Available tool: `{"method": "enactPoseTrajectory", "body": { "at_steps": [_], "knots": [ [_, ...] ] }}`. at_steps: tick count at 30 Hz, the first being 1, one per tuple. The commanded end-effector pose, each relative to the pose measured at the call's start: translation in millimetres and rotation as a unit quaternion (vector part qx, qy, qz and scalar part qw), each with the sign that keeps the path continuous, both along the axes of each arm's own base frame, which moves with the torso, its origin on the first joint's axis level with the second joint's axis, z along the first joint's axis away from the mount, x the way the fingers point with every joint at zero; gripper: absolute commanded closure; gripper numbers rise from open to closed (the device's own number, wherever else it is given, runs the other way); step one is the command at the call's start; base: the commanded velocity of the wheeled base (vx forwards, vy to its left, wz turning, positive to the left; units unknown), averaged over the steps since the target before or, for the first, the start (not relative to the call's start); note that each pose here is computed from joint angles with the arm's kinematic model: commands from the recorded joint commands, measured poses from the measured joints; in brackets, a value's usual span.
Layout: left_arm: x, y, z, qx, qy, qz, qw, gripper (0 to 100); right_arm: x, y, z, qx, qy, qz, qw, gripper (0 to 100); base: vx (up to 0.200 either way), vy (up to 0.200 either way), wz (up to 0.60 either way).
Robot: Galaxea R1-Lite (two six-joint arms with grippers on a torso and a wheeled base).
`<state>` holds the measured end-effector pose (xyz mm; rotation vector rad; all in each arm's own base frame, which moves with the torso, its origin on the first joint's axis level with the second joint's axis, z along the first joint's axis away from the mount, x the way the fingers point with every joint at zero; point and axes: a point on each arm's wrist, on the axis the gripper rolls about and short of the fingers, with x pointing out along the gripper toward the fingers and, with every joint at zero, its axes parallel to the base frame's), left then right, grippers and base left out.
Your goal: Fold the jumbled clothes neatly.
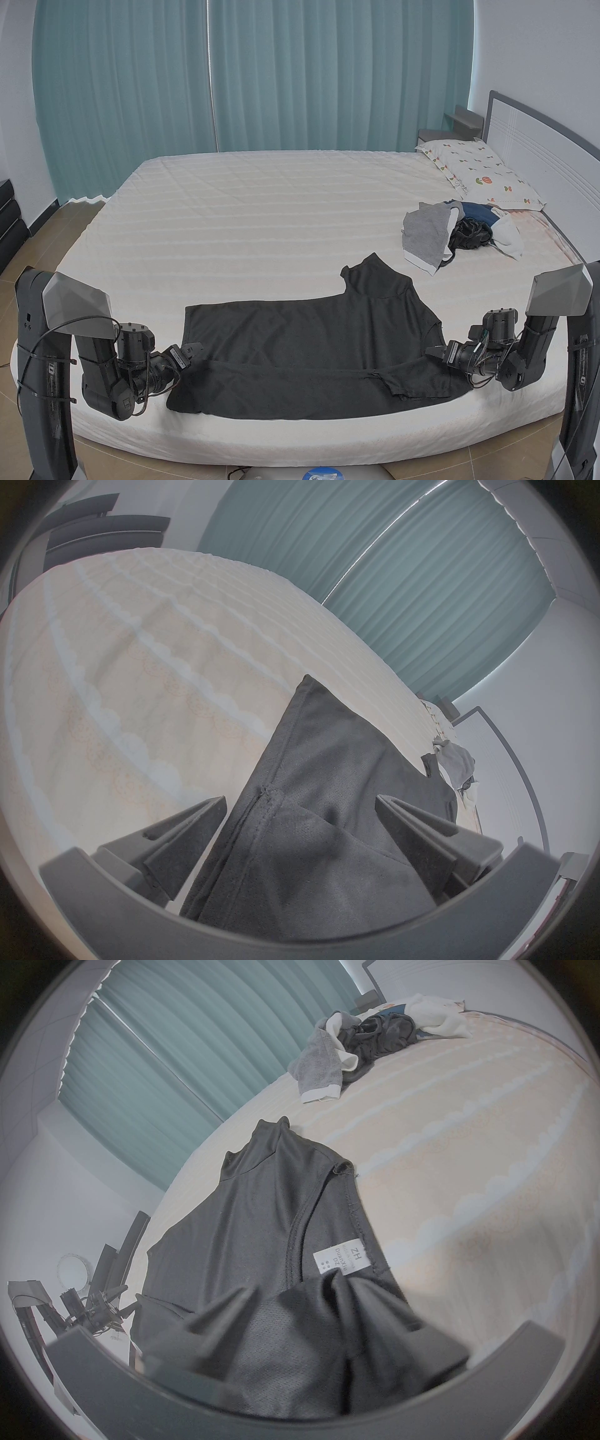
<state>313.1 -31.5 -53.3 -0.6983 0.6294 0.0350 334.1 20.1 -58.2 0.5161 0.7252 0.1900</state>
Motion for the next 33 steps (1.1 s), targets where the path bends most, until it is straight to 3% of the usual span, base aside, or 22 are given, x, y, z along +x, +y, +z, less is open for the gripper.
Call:
{"method": "enactPoseTrajectory", "body": {
  "at_steps": [1,6,13,15,33],
  "knots": [
    [-0.4,-0.1,-0.6,0.0,0.001,0.0,1.0,0,-1.7,-1.4,-2.0,0.0,0.005,-0.002,1.0,100,0.0,0.0,0.0],
    [-0.1,-0.1,-0.9,0.001,0.001,0.0,1.0,0,-1.2,-1.4,-0.6,0.004,0.003,-0.005,1.0,100,0.0,0.0,0.0],
    [-0.2,0.1,-3.2,0.006,0.003,0.001,1.0,0,4.0,-4.3,5.6,0.011,-0.04,-0.012,0.9991,100,0.0,0.0,0.0],
    [-0.3,-0.3,-3.7,0.007,0.004,0.001,1.0,0,6.5,-4.9,9.0,0.029,-0.047,-0.028,0.9981,100,0.0,0.0,0.0],
    [-5.3,-1.0,12.0,-0.001,-0.009,-0.001,1.0,0,6.9,-2.8,3.4,0.034,-0.04,-0.03,0.9981,100,0.0,0.0,0.0]
  ]
}}
